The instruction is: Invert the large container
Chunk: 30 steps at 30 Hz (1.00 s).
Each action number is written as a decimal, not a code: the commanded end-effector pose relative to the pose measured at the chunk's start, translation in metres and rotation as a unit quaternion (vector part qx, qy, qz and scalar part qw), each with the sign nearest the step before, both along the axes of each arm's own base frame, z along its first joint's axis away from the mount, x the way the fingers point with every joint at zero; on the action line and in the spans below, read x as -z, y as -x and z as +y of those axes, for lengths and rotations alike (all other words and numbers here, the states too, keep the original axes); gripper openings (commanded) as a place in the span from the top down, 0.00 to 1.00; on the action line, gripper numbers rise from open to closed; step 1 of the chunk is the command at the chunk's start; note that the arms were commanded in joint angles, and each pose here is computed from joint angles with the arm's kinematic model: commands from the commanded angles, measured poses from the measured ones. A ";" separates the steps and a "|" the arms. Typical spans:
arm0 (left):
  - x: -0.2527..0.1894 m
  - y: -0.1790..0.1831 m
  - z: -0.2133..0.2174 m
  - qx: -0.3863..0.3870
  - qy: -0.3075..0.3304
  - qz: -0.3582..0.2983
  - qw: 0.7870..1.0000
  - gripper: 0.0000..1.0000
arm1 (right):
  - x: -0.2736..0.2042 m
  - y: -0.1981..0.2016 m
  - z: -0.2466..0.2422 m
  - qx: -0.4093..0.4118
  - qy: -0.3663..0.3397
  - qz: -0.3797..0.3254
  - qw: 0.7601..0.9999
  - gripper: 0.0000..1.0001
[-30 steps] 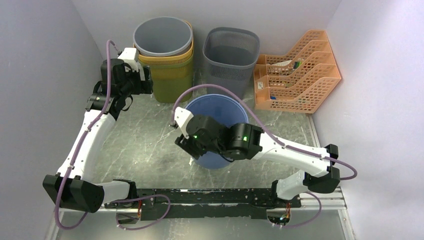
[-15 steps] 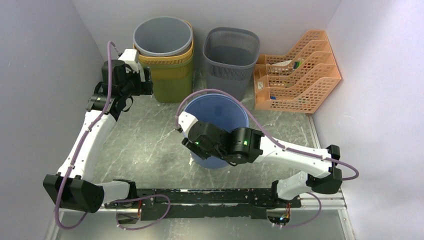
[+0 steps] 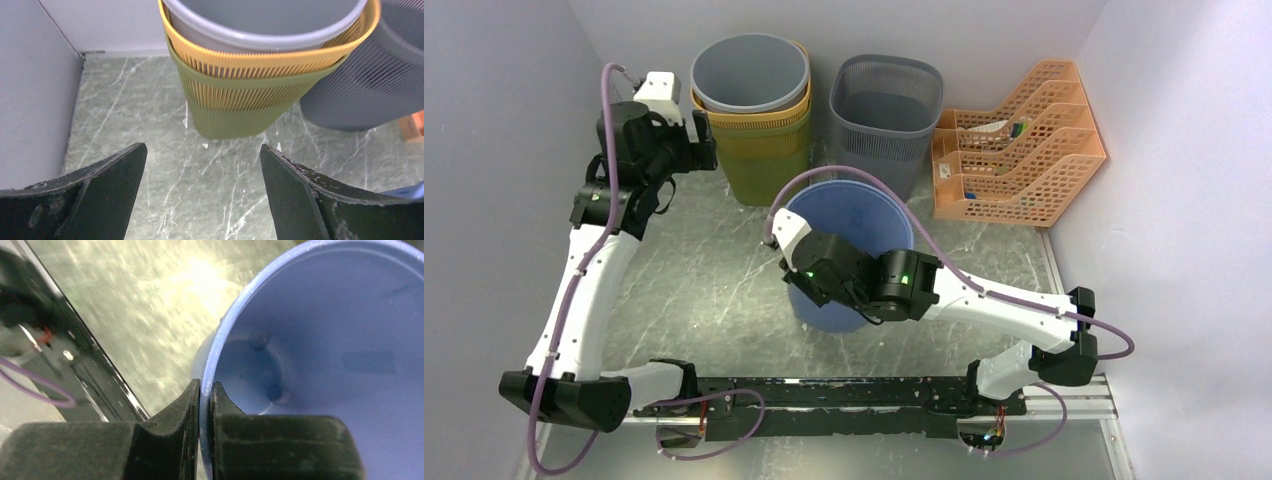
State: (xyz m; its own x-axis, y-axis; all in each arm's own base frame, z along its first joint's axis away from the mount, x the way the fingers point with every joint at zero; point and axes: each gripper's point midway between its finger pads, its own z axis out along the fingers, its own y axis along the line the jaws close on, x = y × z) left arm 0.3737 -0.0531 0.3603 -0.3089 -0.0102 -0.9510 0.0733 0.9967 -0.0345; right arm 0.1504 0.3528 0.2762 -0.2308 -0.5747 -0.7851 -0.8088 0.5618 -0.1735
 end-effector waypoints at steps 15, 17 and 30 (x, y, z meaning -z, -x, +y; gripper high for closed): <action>-0.092 0.034 0.003 0.000 0.030 -0.105 0.994 0.04 | -0.102 -0.084 -0.011 0.044 -0.594 0.051 0.802 1.00; -0.092 0.034 0.003 -0.001 0.030 -0.104 0.994 0.05 | -0.090 -0.090 -0.017 0.048 -0.610 0.072 0.788 1.00; -0.097 0.029 0.002 0.001 0.026 -0.104 0.994 0.05 | -0.060 -0.097 -0.020 -0.010 -0.657 0.176 0.733 1.00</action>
